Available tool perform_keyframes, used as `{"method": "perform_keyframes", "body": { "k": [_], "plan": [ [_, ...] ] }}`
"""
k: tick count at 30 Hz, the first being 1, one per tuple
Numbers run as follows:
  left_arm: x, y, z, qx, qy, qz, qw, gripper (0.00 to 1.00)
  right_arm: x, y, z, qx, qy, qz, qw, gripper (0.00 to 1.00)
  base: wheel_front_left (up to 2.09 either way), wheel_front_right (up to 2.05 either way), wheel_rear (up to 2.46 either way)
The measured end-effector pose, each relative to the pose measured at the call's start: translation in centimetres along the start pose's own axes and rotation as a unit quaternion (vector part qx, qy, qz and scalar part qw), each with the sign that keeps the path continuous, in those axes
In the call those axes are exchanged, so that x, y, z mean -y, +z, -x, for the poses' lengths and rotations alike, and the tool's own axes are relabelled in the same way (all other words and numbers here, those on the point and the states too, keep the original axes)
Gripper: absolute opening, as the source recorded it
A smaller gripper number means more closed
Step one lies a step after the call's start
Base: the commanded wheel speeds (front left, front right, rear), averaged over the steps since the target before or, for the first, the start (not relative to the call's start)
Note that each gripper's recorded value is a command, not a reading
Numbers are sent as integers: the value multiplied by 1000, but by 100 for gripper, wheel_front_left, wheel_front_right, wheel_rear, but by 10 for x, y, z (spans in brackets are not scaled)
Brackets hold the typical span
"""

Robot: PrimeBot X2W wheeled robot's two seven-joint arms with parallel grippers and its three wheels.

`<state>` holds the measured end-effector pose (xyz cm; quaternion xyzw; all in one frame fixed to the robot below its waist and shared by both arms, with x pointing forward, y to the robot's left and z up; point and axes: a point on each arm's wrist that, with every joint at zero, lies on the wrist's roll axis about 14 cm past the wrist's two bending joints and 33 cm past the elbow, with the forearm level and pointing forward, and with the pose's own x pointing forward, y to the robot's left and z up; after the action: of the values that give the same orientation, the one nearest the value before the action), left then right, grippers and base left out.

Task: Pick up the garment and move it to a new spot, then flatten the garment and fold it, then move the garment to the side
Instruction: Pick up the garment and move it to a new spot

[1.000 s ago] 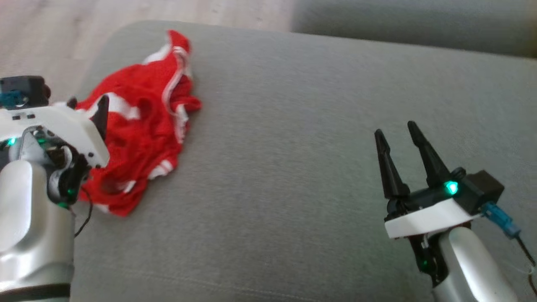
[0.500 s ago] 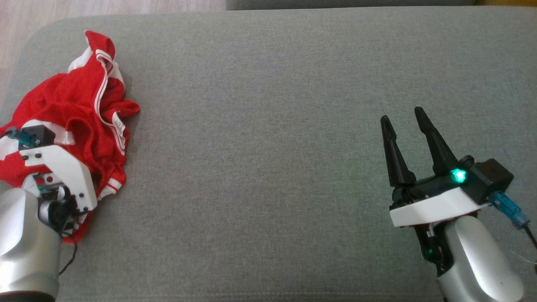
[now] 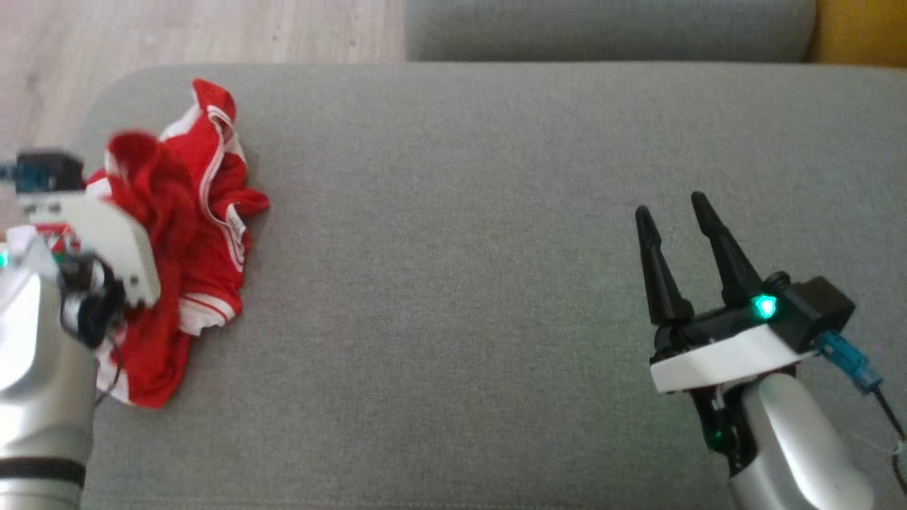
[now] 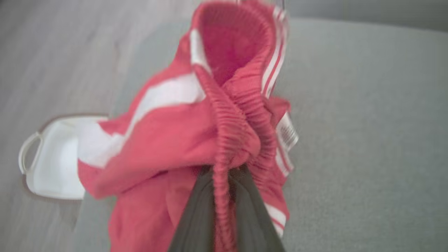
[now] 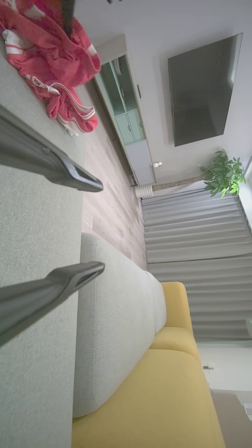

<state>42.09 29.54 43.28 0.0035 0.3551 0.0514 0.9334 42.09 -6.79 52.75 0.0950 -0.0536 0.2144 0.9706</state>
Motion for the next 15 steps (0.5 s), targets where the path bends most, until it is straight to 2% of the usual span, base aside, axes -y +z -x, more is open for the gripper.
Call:
{"method": "perform_keyframes", "body": {
  "k": [1, 2, 4, 10, 13, 15],
  "plan": [
    [2, 16, 5, 25, -3, -9, 1000, 0, -3, 2, 1, 2, 3, 1, 1000, 100, 0, 0, 0],
    [7, 50, 19, 78, -10, -21, 997, 0, -9, 3, 5, 2, 7, 0, 1000, 100, 0, 0, 0],
    [16, 81, 35, 125, -21, -37, 991, 0, -13, 5, 9, 3, 9, 0, 1000, 100, 0, 0, 0],
    [63, 153, 86, 245, -75, -73, 964, 0, -19, 22, 18, 25, 4, 1, 1000, 100, 0, 0, 0],
    [110, 178, 110, 286, -135, -84, 945, 0, -12, 28, 27, 32, -11, 6, 999, 100, 0, 0, 0],
    [150, 191, 129, 316, -184, -98, 926, 0, -5, 32, 33, 37, -23, 9, 999, 100, 0, 0, 0]
  ]
}}
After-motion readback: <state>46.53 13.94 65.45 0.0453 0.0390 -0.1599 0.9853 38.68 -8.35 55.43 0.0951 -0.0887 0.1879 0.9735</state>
